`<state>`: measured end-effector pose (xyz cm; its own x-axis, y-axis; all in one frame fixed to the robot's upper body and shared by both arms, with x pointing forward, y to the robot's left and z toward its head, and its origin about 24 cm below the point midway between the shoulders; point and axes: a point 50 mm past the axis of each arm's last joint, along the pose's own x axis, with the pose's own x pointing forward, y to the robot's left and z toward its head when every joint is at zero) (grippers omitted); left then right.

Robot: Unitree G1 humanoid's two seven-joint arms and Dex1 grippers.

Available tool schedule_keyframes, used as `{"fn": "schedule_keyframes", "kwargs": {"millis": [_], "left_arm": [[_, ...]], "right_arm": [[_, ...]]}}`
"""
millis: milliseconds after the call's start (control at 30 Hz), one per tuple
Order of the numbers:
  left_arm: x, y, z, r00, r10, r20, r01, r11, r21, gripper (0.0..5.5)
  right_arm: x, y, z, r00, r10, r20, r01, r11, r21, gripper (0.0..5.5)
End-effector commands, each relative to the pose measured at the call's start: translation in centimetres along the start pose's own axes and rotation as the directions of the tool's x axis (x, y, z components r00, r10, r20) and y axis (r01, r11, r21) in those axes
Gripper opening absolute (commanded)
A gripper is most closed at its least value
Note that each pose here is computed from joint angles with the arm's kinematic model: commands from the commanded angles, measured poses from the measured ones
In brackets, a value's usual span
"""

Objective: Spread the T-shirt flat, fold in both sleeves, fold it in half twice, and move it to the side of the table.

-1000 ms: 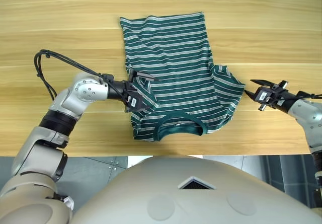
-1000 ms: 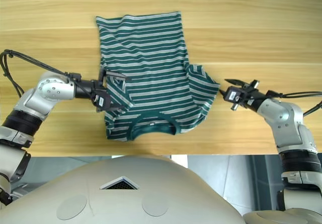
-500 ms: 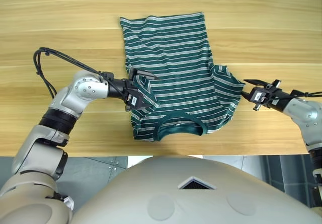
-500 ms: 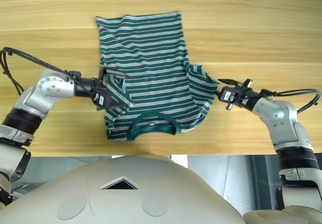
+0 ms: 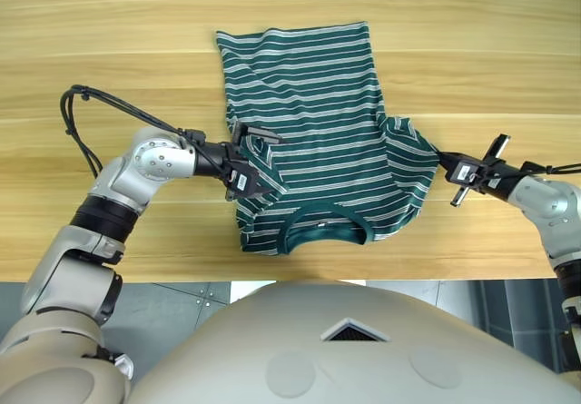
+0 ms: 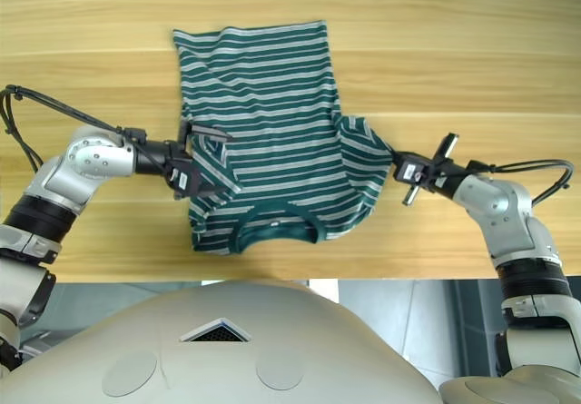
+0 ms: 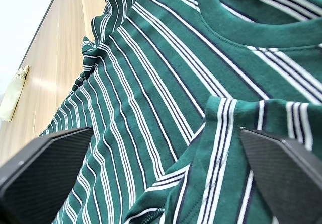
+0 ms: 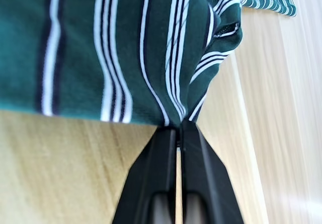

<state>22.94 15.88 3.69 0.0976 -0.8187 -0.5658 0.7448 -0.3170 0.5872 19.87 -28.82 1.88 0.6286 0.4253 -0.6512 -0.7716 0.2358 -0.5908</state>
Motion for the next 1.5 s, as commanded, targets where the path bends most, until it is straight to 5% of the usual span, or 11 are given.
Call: {"fn": "schedule_keyframes", "kwargs": {"millis": [33, 300, 567, 933, 1500], "left_arm": [[-0.2, 0.6, 0.0, 1.000, 0.006, -0.008, -0.006, 1.000, 0.027, 5.40], [-0.1, 0.5, 0.0, 1.000, 0.010, -0.004, -0.010, 1.000, 0.024, 5.40], [0.0, 0.5, 0.1, 1.000, 0.013, -0.001, -0.013, 1.000, 0.023, 5.40], [0.3, 0.6, 0.2, 1.000, 0.017, 0.004, -0.017, 1.000, 0.026, 5.40], [0.2, 0.8, 0.3, 1.000, 0.018, 0.009, -0.018, 0.999, 0.029, 5.40]], "right_arm": [[-0.2, 0.3, 0.2, 1.000, 0.006, 0.017, -0.006, 1.000, 0.003, 0.05], [-0.3, -1.0, 4.8, 0.967, -0.023, 0.254, 0.038, 0.998, -0.054, 0.05], [1.6, -0.9, 7.8, 0.934, 0.074, 0.349, -0.034, 0.992, -0.119, 0.05], [5.7, 0.8, 10.2, 0.889, 0.262, 0.375, -0.208, 0.961, -0.180, 0.05], [8.0, 1.4, 10.4, 0.912, 0.246, 0.327, -0.191, 0.963, -0.192, 0.29]]}}
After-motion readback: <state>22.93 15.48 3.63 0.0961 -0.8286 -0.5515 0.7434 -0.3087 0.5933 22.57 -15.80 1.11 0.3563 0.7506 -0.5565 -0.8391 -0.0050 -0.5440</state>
